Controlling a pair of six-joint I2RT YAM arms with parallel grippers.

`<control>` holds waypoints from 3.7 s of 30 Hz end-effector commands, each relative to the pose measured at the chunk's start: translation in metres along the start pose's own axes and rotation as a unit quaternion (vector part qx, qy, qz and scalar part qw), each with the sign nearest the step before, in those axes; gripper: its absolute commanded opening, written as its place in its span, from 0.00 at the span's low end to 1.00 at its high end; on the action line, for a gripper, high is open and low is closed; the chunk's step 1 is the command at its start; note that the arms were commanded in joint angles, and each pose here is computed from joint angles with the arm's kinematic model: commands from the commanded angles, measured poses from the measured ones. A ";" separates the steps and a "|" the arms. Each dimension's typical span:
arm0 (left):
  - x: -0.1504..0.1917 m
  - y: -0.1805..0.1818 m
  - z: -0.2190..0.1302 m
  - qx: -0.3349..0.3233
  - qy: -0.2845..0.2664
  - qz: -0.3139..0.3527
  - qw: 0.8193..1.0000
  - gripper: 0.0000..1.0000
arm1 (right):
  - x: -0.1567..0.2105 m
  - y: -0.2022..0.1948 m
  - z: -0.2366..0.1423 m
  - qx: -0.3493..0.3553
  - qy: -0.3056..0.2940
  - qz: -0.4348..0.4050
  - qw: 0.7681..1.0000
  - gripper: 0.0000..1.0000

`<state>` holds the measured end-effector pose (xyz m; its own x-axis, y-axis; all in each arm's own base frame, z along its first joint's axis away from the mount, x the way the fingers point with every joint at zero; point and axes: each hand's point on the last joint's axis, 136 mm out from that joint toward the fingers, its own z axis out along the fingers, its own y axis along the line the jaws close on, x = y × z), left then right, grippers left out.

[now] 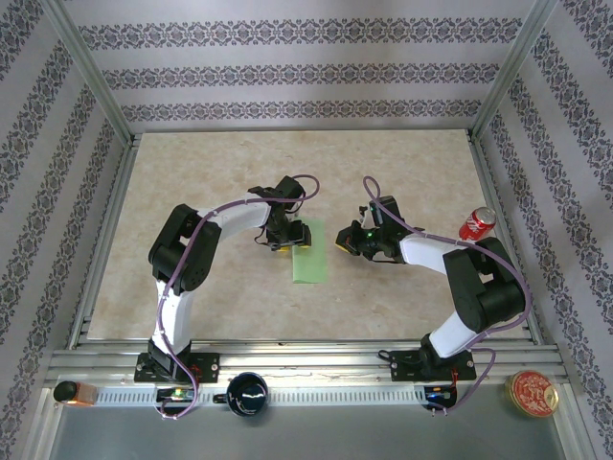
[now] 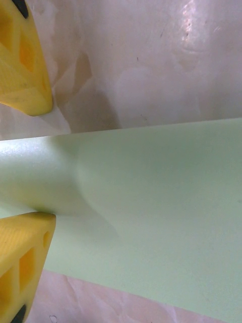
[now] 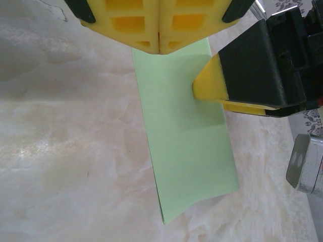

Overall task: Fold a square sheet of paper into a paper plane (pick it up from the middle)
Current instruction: Hold the square sheet of paper at the center of the table.

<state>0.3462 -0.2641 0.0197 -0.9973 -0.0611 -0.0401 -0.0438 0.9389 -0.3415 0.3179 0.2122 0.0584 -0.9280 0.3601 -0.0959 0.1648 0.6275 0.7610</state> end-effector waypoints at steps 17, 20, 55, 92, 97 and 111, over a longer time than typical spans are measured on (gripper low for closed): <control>0.019 0.046 0.048 -0.075 0.041 -0.001 0.996 0.57 | 0.011 0.012 0.013 -0.017 0.031 -0.018 0.999 0.00; 0.019 0.046 0.048 -0.075 0.041 0.000 0.996 0.56 | 0.011 0.012 0.013 -0.017 0.030 -0.018 0.999 0.00; 0.018 0.053 0.052 -0.088 0.035 -0.027 0.995 0.59 | 0.008 0.014 0.002 -0.009 0.014 -0.025 1.000 0.00; 0.015 0.049 0.056 -0.083 0.036 -0.008 0.996 0.61 | 0.006 0.008 0.000 0.010 0.001 -0.026 1.000 0.00; 0.015 0.052 0.056 -0.091 0.038 -0.006 0.995 0.61 | 0.006 0.009 -0.001 0.010 0.001 -0.027 1.000 0.00; 0.015 0.056 0.056 -0.107 0.038 0.002 0.994 0.58 | 0.007 0.009 0.000 0.008 0.003 -0.025 1.000 0.02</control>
<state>0.3467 -0.2643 0.0177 -0.9980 -0.0585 -0.0237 -0.0480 0.9473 -0.3166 0.3114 0.2183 0.0583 -0.9375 0.3302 -0.1099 0.1434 0.6543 0.7425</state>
